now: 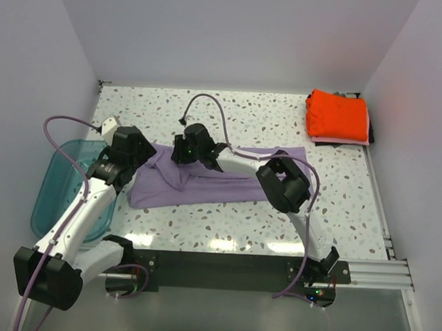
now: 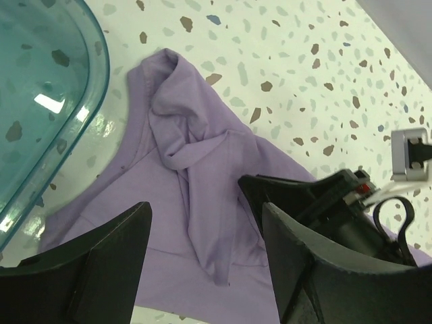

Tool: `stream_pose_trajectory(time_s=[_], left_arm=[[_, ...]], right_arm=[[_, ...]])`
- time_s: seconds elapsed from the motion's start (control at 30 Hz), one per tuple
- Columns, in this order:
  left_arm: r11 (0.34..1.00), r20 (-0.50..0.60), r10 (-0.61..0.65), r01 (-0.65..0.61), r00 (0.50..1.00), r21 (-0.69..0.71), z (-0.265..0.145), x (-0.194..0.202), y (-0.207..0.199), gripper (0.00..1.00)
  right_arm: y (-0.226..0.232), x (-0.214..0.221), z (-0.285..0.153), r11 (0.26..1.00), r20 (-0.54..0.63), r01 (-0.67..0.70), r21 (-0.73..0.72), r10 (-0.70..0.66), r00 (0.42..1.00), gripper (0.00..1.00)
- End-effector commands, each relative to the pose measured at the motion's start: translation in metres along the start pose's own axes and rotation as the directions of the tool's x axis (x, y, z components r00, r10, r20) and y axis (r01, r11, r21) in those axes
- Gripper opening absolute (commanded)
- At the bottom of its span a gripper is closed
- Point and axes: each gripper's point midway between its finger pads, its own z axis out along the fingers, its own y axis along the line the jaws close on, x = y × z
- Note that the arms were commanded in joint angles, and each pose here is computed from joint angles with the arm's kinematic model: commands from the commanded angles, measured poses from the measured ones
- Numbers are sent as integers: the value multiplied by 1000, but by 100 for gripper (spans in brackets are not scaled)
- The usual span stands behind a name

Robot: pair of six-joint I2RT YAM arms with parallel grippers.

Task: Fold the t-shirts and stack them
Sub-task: Fold the tshirt

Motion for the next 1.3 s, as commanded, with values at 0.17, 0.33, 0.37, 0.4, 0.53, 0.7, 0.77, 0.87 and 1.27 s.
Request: stream_pose_trajectory(time_s=[0.17, 0.33, 0.37, 0.4, 0.53, 0.7, 0.77, 0.87, 1.27], left_arm=[[994, 25, 74, -76, 997, 83, -12, -12, -11, 72], [991, 30, 78, -81, 997, 103, -15, -14, -14, 72], [991, 30, 79, -82, 996, 103, -15, -14, -15, 72], [991, 32, 80, -83, 996, 105, -15, -15, -15, 72], [992, 33, 82, -85, 996, 98, -14, -15, -13, 72], [991, 32, 85, -87, 996, 97, -13, -14, -13, 72], [992, 32, 86, -88, 996, 93, -13, -13, -11, 72], [992, 31, 87, -90, 996, 90, -12, -13, -11, 72], [992, 36, 87, -90, 996, 90, -12, -14, -10, 73]], right_arm=[[20, -38, 15, 1000, 107, 9, -28, -6, 994, 37], [19, -35, 21, 1000, 95, 15, -27, -12, 995, 37], [18, -30, 25, 999, 85, 16, -29, -13, 996, 37], [19, -30, 25, 999, 81, 16, -36, -13, 997, 37], [17, -23, 29, 1000, 66, 14, -27, -13, 998, 37], [16, -22, 30, 999, 63, 15, -30, -13, 998, 36], [19, -21, 29, 999, 59, 15, -42, -12, 998, 36], [25, -19, 29, 998, 50, 11, -65, -7, 999, 36], [40, -19, 21, 991, 33, -21, -130, 25, 999, 20]])
